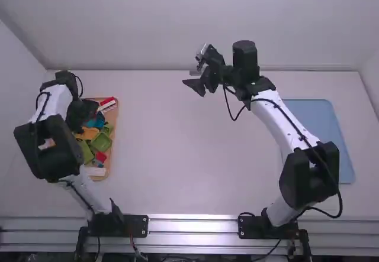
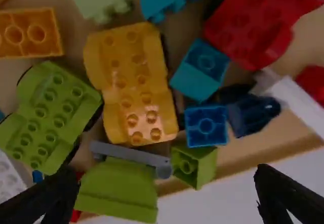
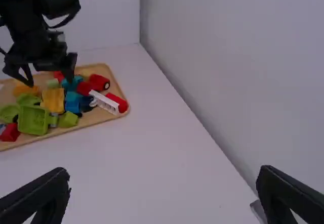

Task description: Assemble lego blocks to make yellow taxi

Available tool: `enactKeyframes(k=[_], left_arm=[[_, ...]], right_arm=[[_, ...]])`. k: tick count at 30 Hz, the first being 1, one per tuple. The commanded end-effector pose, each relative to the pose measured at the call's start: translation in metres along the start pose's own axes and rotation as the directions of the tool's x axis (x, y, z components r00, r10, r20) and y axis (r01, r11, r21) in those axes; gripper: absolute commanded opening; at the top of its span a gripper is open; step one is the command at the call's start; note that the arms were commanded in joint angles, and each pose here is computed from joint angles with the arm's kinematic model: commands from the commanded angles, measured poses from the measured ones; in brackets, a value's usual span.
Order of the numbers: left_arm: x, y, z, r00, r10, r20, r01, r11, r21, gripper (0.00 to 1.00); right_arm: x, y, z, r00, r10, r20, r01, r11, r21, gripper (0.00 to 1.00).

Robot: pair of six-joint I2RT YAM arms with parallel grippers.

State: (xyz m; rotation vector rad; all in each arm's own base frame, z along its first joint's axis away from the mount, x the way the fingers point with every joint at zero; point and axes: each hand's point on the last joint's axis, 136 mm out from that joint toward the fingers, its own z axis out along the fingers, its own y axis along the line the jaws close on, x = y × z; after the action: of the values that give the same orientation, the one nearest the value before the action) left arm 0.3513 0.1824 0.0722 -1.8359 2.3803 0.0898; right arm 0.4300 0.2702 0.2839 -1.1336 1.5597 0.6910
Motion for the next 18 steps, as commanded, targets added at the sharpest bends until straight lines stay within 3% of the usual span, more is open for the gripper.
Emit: enactKeyframes(k=[1,9,18], left_arm=[[-0.002,0.011,0.007,0.998,-0.061,0.016,0.062,0.996,-0.065,0.89],[0.005,0.018,0.024,0.998,-0.068,-0.007,0.067,0.991,-0.112,0.88],[0.008,0.025,0.046,0.996,-0.087,-0.013,0.085,0.992,-0.094,0.79]], right_arm=[[-0.010,-0.002,0.000,1.000,-0.010,0.018,0.010,1.000,-0.004,0.99],[-0.010,-0.002,0.000,1.000,-0.010,0.017,0.010,1.000,-0.005,0.99],[-0.010,-0.002,0.000,1.000,-0.010,0.017,0.010,1.000,-0.005,0.99]])
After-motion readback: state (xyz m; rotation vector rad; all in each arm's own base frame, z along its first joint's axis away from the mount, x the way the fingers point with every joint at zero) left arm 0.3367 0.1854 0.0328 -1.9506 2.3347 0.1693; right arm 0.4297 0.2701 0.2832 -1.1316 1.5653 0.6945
